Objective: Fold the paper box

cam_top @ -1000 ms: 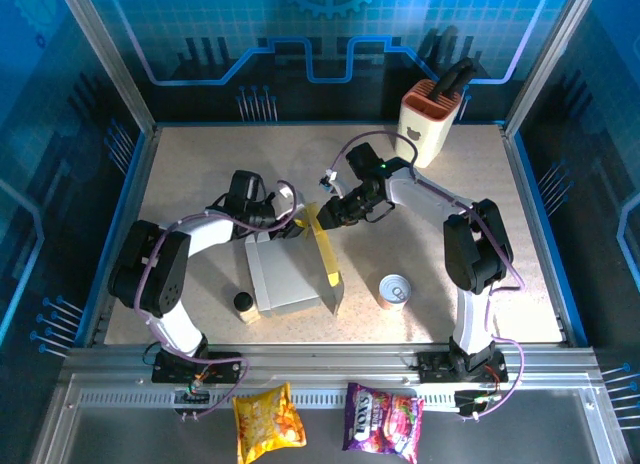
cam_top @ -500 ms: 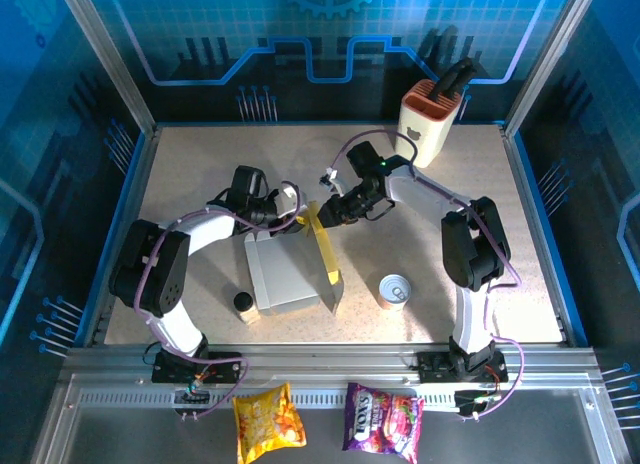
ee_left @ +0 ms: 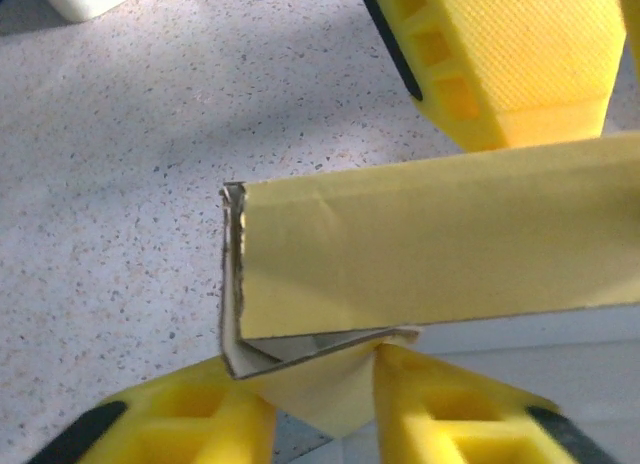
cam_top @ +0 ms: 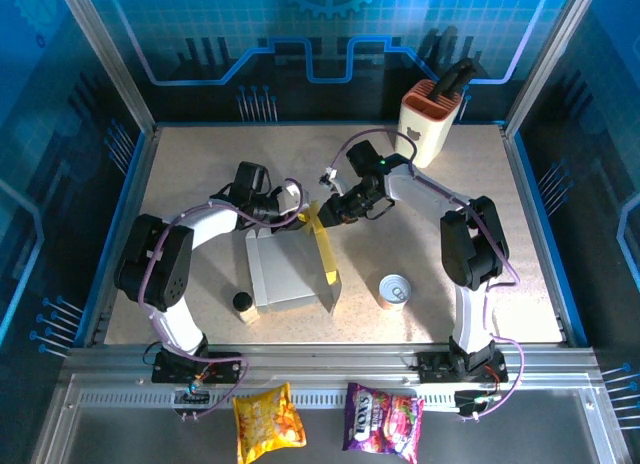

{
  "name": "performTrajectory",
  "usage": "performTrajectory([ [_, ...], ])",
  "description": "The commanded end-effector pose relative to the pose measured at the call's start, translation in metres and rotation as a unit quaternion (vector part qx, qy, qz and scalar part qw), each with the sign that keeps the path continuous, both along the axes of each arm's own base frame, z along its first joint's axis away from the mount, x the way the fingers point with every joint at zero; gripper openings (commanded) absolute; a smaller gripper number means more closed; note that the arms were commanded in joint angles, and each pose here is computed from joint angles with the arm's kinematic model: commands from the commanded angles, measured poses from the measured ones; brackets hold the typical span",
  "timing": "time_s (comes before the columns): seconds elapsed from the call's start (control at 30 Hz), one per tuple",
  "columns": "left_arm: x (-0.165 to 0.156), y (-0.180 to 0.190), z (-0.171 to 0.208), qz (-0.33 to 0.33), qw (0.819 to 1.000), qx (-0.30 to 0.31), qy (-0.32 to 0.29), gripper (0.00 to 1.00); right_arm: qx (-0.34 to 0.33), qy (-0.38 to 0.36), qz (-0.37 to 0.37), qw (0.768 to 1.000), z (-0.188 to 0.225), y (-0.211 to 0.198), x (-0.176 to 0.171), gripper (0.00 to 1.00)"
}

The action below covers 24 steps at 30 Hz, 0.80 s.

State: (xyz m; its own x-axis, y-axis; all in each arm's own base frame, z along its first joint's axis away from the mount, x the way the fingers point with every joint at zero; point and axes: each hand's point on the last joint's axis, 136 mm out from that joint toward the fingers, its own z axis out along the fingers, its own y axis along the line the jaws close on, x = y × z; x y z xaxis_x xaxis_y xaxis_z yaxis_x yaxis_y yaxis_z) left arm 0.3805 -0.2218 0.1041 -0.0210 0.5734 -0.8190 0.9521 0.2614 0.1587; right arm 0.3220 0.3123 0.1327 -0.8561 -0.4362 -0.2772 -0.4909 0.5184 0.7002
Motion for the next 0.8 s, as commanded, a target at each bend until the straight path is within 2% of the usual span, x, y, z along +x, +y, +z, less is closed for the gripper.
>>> performTrajectory([
  [0.0,-0.005,-0.014,0.008,-0.039,0.999,-0.022,-0.002,0.22,0.001,0.001,0.005,1.0,0.0,0.0,0.004,0.33],
  [0.23,-0.001,-0.012,0.007,-0.01,1.0,-0.015,0.007,0.11,0.003,-0.011,-0.006,1.0,0.008,-0.007,0.008,0.39],
  [0.37,0.005,-0.009,0.01,0.031,0.999,-0.015,0.012,0.1,-0.002,-0.017,-0.015,1.0,0.011,-0.012,0.01,0.43],
  [0.6,0.015,-0.005,0.013,0.149,0.989,0.006,0.017,0.1,-0.021,-0.019,-0.023,0.999,0.003,-0.017,0.017,0.39],
  [0.77,0.016,0.002,0.017,0.238,0.971,-0.005,0.036,0.1,-0.029,-0.021,-0.017,0.999,0.004,-0.02,0.015,0.38],
])
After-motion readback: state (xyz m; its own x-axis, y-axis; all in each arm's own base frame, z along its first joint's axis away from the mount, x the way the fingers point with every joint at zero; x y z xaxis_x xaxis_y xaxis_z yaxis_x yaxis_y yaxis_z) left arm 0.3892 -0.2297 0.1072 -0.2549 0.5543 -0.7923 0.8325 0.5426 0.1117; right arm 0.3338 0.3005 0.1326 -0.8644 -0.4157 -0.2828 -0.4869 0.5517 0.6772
